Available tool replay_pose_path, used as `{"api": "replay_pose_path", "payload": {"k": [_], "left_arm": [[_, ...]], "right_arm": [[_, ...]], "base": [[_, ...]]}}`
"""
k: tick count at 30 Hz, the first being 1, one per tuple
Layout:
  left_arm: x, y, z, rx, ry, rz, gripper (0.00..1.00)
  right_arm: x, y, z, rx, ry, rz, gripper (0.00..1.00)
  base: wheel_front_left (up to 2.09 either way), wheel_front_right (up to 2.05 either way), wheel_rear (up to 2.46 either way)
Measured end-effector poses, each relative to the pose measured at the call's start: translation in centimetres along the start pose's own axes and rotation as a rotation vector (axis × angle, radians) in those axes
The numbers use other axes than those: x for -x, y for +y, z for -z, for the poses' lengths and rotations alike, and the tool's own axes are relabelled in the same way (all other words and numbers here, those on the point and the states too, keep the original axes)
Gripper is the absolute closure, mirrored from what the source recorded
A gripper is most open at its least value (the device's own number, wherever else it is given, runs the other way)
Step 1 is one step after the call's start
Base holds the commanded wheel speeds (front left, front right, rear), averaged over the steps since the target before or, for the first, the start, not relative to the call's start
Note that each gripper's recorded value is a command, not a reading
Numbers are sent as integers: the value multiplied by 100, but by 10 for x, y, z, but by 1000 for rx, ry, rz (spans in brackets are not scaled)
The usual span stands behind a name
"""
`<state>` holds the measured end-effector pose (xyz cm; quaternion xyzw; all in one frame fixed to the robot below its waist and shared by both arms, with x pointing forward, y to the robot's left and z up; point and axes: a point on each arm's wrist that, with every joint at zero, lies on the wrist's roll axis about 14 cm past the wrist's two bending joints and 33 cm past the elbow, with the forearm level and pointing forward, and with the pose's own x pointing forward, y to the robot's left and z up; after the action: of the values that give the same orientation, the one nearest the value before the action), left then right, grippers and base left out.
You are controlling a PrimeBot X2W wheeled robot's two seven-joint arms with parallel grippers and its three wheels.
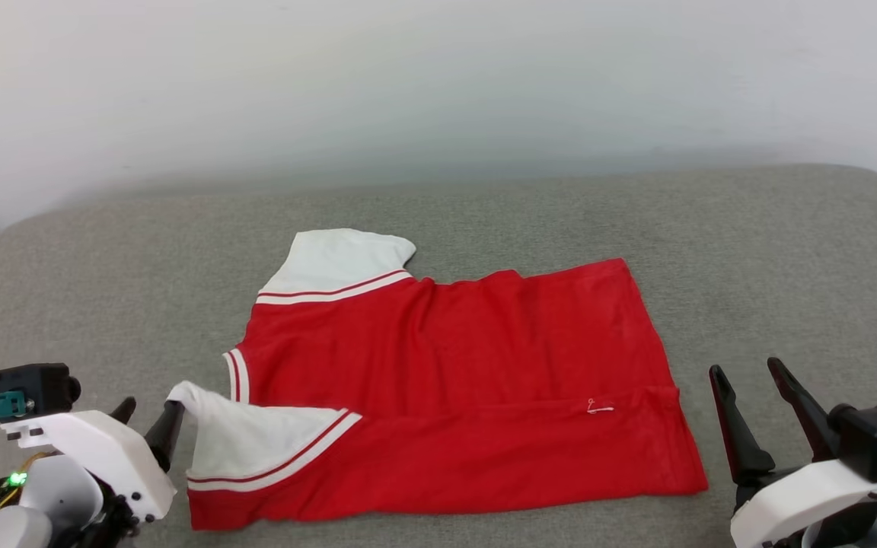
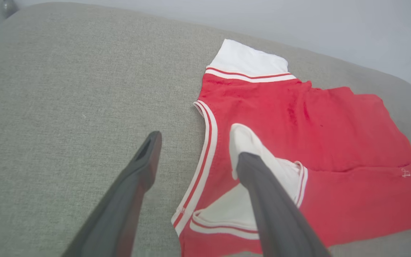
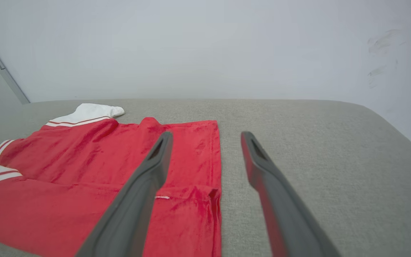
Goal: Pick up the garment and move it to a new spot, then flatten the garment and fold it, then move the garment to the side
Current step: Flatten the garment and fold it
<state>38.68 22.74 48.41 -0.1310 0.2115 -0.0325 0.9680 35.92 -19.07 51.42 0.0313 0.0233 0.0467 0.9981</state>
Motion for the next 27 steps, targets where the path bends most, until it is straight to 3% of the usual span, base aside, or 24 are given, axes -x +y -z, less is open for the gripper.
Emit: {"api": "replay_pose_path", "payload": {"k": [8,14,24,25,27], "left_arm": [[10,1,42,-80,321,20,0],[19,-1,86,-61,514,40,0],[-5,-9,125,27,626,79,0],[-7,-11,127,37,633,90,37],[-10,-15,131,52,645,112,100]], "right_arm": [[15,-1,-15,11,-35,29,0],[15,-2,-18,11,-39,45,0],[-6,0,-8,16,-6,37,0],[-8,0,-8,20,-5,36,0],[-12,1,-8,23,-4,32,0]], "base": [[0,0,0],[0,0,0],[0,0,0],[0,0,0],[0,0,0]]}}
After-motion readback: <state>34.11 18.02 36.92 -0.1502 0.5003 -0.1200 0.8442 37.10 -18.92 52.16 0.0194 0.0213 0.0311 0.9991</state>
